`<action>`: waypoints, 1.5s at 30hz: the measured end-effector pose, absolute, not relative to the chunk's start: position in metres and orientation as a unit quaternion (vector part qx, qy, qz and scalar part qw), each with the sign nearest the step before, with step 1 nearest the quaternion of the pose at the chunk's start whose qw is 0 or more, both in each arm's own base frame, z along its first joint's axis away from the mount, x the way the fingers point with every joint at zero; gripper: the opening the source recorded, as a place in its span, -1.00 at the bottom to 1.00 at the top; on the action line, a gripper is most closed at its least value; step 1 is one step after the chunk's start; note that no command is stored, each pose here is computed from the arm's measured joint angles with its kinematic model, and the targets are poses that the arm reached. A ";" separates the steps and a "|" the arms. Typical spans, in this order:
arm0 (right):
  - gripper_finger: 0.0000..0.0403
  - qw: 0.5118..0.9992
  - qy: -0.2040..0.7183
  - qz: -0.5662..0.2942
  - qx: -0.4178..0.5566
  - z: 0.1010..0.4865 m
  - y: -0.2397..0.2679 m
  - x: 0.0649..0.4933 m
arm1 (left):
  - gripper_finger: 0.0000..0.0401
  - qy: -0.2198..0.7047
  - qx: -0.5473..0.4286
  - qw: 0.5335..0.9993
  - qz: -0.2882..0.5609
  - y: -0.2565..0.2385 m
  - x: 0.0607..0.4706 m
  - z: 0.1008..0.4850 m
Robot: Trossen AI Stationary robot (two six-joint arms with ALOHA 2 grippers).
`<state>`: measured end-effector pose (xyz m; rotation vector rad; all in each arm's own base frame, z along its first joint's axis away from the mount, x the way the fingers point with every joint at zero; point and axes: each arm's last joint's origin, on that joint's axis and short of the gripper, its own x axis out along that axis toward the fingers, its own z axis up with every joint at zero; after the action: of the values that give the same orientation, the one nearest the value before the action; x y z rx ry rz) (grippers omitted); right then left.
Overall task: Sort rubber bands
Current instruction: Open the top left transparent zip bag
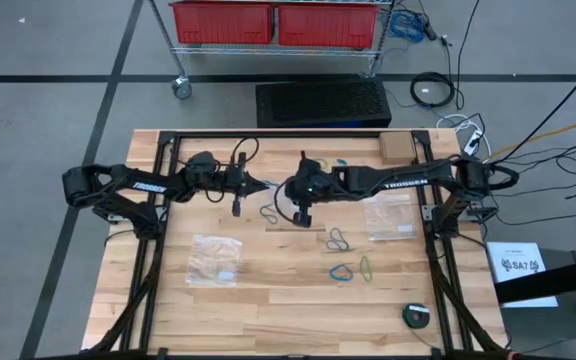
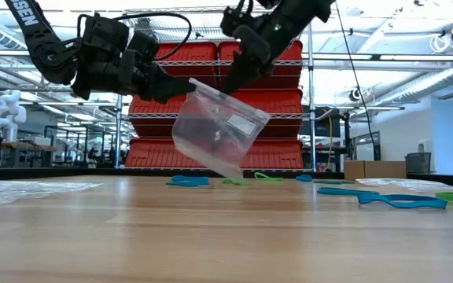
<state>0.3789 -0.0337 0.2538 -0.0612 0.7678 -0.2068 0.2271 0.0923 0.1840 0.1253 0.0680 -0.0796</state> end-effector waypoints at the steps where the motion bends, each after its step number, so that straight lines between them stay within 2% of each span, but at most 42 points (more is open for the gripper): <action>1: -0.98 0.924 0.369 -0.099 -0.026 0.254 -0.035 0.380 | -1.00 0.034 0.063 0.997 -0.040 0.092 0.227 0.184; 7: -0.93 0.930 0.358 -0.079 0.001 0.254 -0.038 0.382 | -1.00 0.037 0.061 0.997 -0.040 0.092 0.227 0.183; 14: -0.99 0.925 0.372 -0.082 0.014 0.237 -0.039 0.390 | -1.00 0.038 0.060 0.997 -0.039 0.092 0.227 0.183; 20: -1.00 0.910 0.387 -0.148 0.001 0.233 -0.046 0.388 | -1.00 0.038 0.048 0.997 -0.041 0.091 0.228 0.183; 25: -1.00 0.931 0.356 -0.080 0.015 0.237 -0.043 0.394 | -1.00 0.040 0.047 0.997 -0.052 0.087 0.231 0.184; 29: -0.99 0.929 0.363 -0.069 0.017 0.233 -0.038 0.395 | -1.00 0.043 0.049 0.997 -0.045 0.084 0.237 0.189; 33: -0.83 0.931 0.357 -0.069 0.026 0.233 -0.032 0.396 | -1.00 0.063 0.056 0.996 -0.029 0.081 0.243 0.190; 40: -0.23 0.938 0.334 -0.086 0.044 0.233 -0.029 0.402 | -1.00 0.058 0.064 0.996 -0.021 0.074 0.246 0.194; 42: -0.17 0.930 0.352 -0.090 0.047 0.231 -0.032 0.398 | -1.00 0.056 0.065 0.996 -0.014 0.073 0.247 0.195; 45: -0.25 0.918 0.381 -0.099 0.050 0.237 -0.037 0.387 | -1.00 0.053 0.063 0.996 -0.014 0.071 0.247 0.197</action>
<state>0.3869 -0.0374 0.2374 0.1024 0.7837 -0.2031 0.2467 0.0707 0.1969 0.1266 0.1062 -0.0283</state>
